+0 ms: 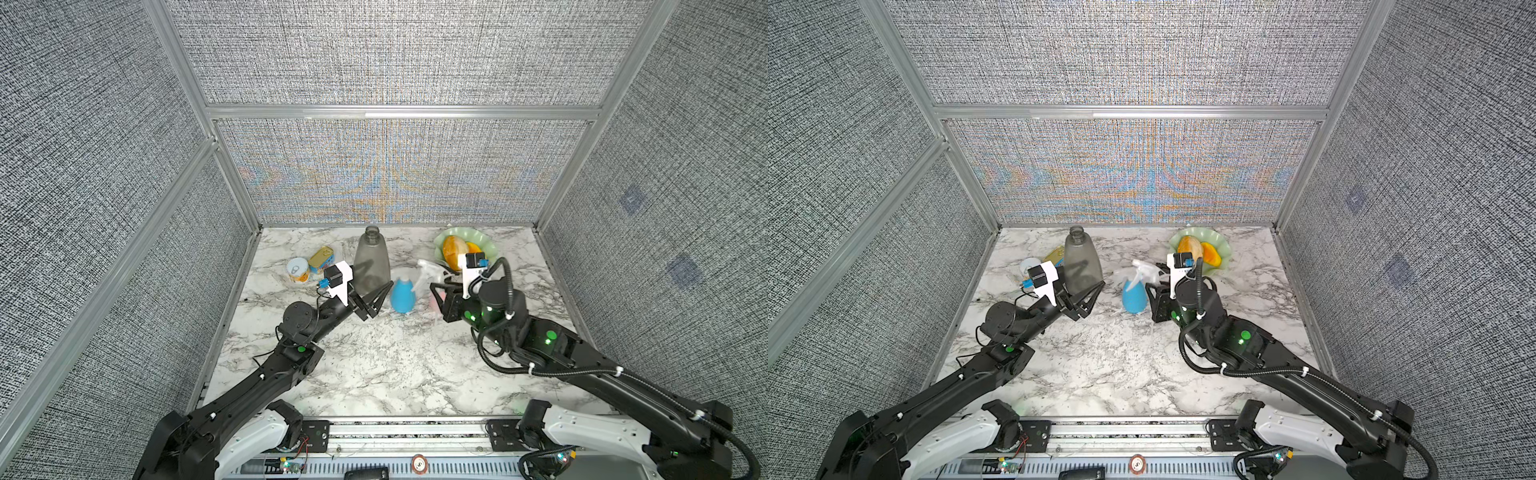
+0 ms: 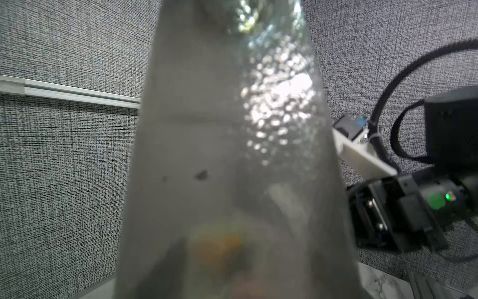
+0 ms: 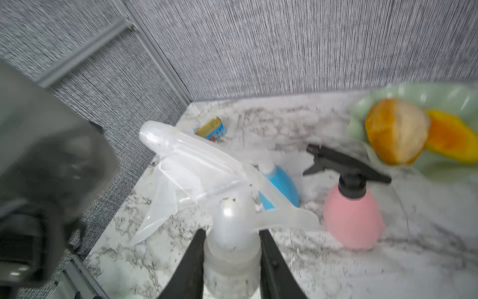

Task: Attach spray nozzles to spray bottles
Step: Pick up the spray nozzle from the center of the board, then insert the spray nozzle into the spray bottle, then screw the spray nozzle on the spray bottle.

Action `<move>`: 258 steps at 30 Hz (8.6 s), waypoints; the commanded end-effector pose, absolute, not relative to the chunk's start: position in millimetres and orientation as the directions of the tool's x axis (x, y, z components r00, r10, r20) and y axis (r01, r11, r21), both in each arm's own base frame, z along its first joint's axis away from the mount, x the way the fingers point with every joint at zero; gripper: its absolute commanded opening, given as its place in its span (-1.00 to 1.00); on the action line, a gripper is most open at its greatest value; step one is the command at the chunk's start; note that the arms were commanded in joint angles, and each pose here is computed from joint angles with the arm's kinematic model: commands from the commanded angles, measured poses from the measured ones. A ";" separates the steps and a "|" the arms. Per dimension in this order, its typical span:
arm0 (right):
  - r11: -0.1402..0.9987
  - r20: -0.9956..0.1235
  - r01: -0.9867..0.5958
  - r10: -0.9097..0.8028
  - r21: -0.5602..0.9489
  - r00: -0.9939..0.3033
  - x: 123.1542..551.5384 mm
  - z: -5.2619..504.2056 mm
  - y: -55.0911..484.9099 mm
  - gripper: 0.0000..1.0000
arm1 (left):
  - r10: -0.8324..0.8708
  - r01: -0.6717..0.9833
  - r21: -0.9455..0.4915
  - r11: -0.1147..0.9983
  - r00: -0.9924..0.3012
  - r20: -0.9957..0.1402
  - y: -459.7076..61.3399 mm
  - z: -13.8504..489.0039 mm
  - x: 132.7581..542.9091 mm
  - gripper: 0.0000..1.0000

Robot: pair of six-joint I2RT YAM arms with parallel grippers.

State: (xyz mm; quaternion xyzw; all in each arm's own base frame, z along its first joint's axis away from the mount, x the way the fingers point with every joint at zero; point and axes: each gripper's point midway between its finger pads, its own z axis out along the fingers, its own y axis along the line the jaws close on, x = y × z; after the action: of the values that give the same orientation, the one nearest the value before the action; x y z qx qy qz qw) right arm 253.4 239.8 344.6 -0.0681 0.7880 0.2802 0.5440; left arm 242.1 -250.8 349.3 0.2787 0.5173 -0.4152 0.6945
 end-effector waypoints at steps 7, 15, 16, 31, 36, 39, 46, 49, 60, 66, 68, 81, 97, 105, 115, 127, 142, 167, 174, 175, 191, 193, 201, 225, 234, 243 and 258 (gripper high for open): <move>0.836 -0.955 -0.520 0.273 0.173 0.121 248.9 503.6 229.3 -0.41 | -0.290 0.919 0.047 0.391 0.172 -0.942 -264.7 345.0 223.7 0.43; 0.740 -0.858 -0.665 0.404 0.102 0.318 221.4 592.8 251.3 -0.42 | -0.271 0.934 0.045 0.354 0.149 -0.951 -276.1 331.2 221.4 0.43; 0.729 -0.847 -0.678 0.416 0.093 0.331 219.9 598.6 255.6 -0.42 | -0.268 0.935 0.043 0.353 0.145 -0.952 -277.1 329.5 222.0 0.43; 0.641 -0.852 -0.766 0.424 0.042 0.307 221.2 624.8 305.0 -0.44 | -0.265 0.926 0.050 0.374 0.159 -0.951 -275.3 331.7 223.5 0.43; 0.643 -0.868 -0.763 0.415 0.066 0.274 225.3 606.7 306.2 -0.45 | -0.268 0.927 0.036 0.373 0.145 -0.953 -276.2 332.6 225.4 0.41; 0.640 -0.880 -0.763 0.410 0.089 0.241 229.3 590.2 310.0 -0.45 | -0.267 0.926 0.034 0.376 0.143 -0.953 -276.0 332.3 225.9 0.41; 0.596 -0.901 -0.793 0.402 0.122 0.164 232.7 552.6 326.3 -0.44 | -0.273 0.926 0.016 0.377 0.127 -0.954 -276.4 331.5 228.0 0.41; 0.580 -0.904 -0.801 0.407 0.146 0.130 233.1 537.9 329.4 -0.42 | -0.277 0.923 0.015 0.384 0.131 -0.952 -274.8 332.9 228.1 0.41; 0.583 -0.927 -0.790 0.373 0.191 0.051 241.9 497.1 338.7 -0.37 | -0.286 0.915 0.027 0.402 0.154 -0.946 -270.5 339.0 226.6 0.41; 0.570 -0.935 -0.799 0.354 0.191 0.029 243.7 487.1 347.8 -0.36 | -0.281 0.914 0.034 0.404 0.159 -0.947 -270.4 339.1 225.9 0.41; 0.557 -0.938 -0.808 0.346 0.189 0.019 242.5 484.6 351.6 -0.36 | -0.280 0.913 0.038 0.405 0.164 -0.946 -270.2 339.9 225.5 0.41; 0.529 -0.954 -0.832 0.299 0.167 -0.001 234.9 458.8 357.7 -0.31 | -0.288 0.905 0.039 0.424 0.176 -0.942 -266.1 345.4 225.5 0.41; 0.515 -0.954 -0.849 0.295 0.122 0.042 219.9 455.6 358.5 -0.19 | -0.280 0.898 0.044 0.438 0.183 -0.942 -265.4 343.4 228.0 0.41; 0.521 -0.955 -0.846 0.293 0.113 0.053 215.2 456.8 353.3 -0.11 | -0.280 0.894 0.044 0.445 0.186 -0.942 -264.6 343.0 228.8 0.41; 0.524 -0.962 -0.844 0.271 0.113 0.039 212.0 448.8 351.6 -0.09 | -0.287 0.880 0.059 0.471 0.216 -0.933 -259.9 346.0 229.1 0.41; 0.544 -0.975 -0.830 0.223 0.124 0.001 200.8 439.5 334.0 -0.09 | -0.302 0.842 0.065 0.535 0.262 -0.917 -247.7 351.1 231.6 0.41; 0.552 -0.992 -0.825 0.038 0.121 -0.120 226.7 497.9 329.3 -0.11 | -0.299 0.728 -0.013 0.685 0.264 -0.917 -226.6 346.5 259.3 0.37; 0.632 -0.984 -0.758 0.041 0.160 -0.174 295.0 504.0 419.7 0.22 | -0.150 0.479 0.007 0.878 0.289 -0.945 -192.4 333.1 295.8 0.34; 0.624 -0.981 -0.761 0.048 0.177 -0.189 303.5 503.0 435.7 0.16 | -0.141 0.475 0.014 0.880 0.291 -0.946 -192.5 332.3 296.7 0.34; 0.623 -0.980 -0.761 0.051 0.181 -0.192 303.8 502.9 437.4 0.14 | -0.140 0.476 0.015 0.879 0.288 -0.947 -193.0 331.3 296.6 0.34; 0.600 -0.979 -0.780 0.032 0.178 -0.199 301.3 497.5 441.1 -0.47 | -0.139 0.481 0.020 0.877 0.294 -0.946 -193.3 333.4 295.2 0.33; 0.598 -0.979 -0.781 0.029 0.178 -0.201 300.2 496.5 440.0 -0.52 | -0.141 0.482 0.020 0.876 0.295 -0.945 -193.1 333.6 294.5 0.34; 0.534 -0.978 -0.825 0.010 0.183 -0.210 284.7 486.2 439.7 -0.63 | -0.151 0.496 0.029 0.868 0.318 -0.936 -193.2 339.9 289.0 0.33; 0.251 -0.988 -0.956 0.020 0.153 -0.153 233.3 470.7 388.3 -0.63 | -0.281 0.792 0.093 0.603 0.320 -0.905 -238.3 358.5 237.1 0.34; 0.253 -0.980 -0.955 -0.081 0.155 -0.181 235.1 441.6 382.3 -0.63 | -0.288 0.848 0.087 0.523 0.272 -0.918 -252.4 358.0 232.0 0.35; 0.360 -0.977 -0.914 -0.031 0.188 -0.213 246.9 429.7 379.7 -0.67 | -0.306 0.829 0.054 0.557 0.265 -0.914 -248.3 365.0 240.2 0.34; 0.914 -0.984 -0.401 -0.008 0.064 -0.176 288.7 398.4 376.6 -0.73 | -0.247 0.577 0.020 0.817 0.380 -0.891 -208.9 399.9 283.2 0.26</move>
State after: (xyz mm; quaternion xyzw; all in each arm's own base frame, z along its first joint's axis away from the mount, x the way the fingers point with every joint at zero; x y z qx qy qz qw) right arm 284.6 380.6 473.5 -0.1215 0.6706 0.2818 0.6754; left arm 282.2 -242.0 328.6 0.2640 0.5772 -0.2711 0.7237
